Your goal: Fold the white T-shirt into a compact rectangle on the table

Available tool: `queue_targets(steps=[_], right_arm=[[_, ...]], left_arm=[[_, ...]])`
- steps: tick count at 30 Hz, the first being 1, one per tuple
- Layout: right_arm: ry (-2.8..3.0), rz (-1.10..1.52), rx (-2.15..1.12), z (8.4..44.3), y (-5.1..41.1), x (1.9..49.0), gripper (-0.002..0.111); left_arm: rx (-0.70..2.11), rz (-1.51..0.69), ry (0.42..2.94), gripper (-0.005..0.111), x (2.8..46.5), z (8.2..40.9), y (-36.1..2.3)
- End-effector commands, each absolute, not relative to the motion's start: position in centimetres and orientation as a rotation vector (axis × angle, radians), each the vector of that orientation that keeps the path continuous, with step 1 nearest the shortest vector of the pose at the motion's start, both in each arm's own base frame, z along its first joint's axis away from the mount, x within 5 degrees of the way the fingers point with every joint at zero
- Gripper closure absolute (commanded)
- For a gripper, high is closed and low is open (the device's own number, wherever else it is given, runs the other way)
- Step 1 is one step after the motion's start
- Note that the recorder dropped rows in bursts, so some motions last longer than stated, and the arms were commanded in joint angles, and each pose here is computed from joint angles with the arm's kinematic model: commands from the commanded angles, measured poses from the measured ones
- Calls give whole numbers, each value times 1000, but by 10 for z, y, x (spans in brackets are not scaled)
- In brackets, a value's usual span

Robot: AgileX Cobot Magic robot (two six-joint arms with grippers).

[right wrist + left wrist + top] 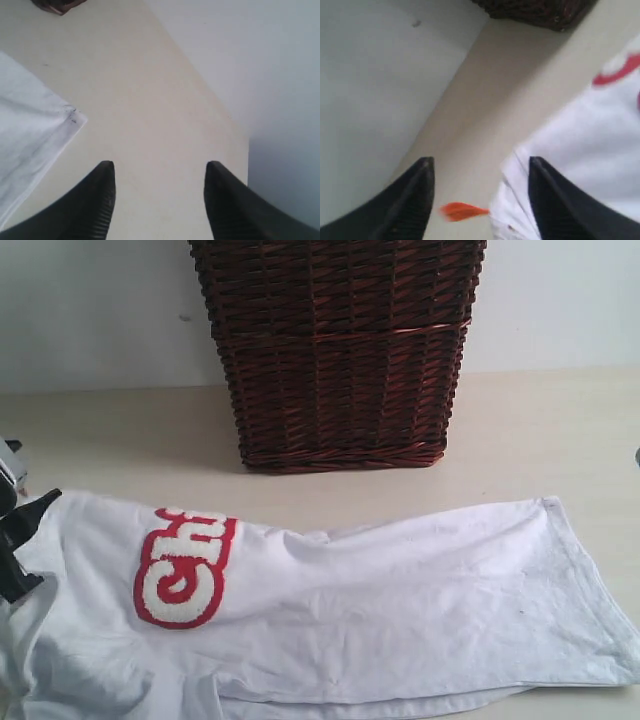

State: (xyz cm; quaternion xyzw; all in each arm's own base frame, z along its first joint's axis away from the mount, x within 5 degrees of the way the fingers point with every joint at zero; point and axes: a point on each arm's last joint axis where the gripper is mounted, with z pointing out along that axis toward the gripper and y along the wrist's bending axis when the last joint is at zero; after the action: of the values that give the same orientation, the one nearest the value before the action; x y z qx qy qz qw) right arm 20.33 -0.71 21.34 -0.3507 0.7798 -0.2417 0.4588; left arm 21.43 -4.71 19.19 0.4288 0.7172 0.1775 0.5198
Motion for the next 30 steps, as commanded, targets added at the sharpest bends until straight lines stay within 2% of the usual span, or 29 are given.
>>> queue_targets(steps=[1,3,5,6,7,8,9,10,11,15,20,24,30], right_arm=[[1890,-609,-809,219,-9,204,55],[1858,-618,-795,227,-9,199,55],[1770,-648,-754,245,-9,189,56],[1695,-651,-687,262,-8,177,58],[1661,-635,-634,270,-8,170,61],[1607,-558,-496,284,-8,156,76],[1587,-480,-406,291,-7,145,94],[1578,-466,-399,294,-6,137,105],[1571,-448,-393,297,-5,127,108],[1622,-347,-412,295,2,94,108],[1680,-214,-429,288,10,70,108],[1710,-152,-430,285,13,62,108],[1706,-144,-424,285,14,61,108]], left_arm=[[914,400,1713,42,214,199,-45],[856,405,1696,44,211,208,-43],[792,439,1615,55,204,228,-36],[734,470,1547,71,195,245,-30],[698,484,1506,82,189,255,-27],[601,483,1437,103,175,274,-20],[500,458,1397,106,163,287,-15],[427,433,1367,106,154,295,-11],[329,404,1329,106,140,305,-6],[73,172,1381,106,102,311,3],[259,-2,1554,106,78,293,-14],[347,-42,1639,106,73,284,-20],[330,-26,1614,106,74,286,-18]])
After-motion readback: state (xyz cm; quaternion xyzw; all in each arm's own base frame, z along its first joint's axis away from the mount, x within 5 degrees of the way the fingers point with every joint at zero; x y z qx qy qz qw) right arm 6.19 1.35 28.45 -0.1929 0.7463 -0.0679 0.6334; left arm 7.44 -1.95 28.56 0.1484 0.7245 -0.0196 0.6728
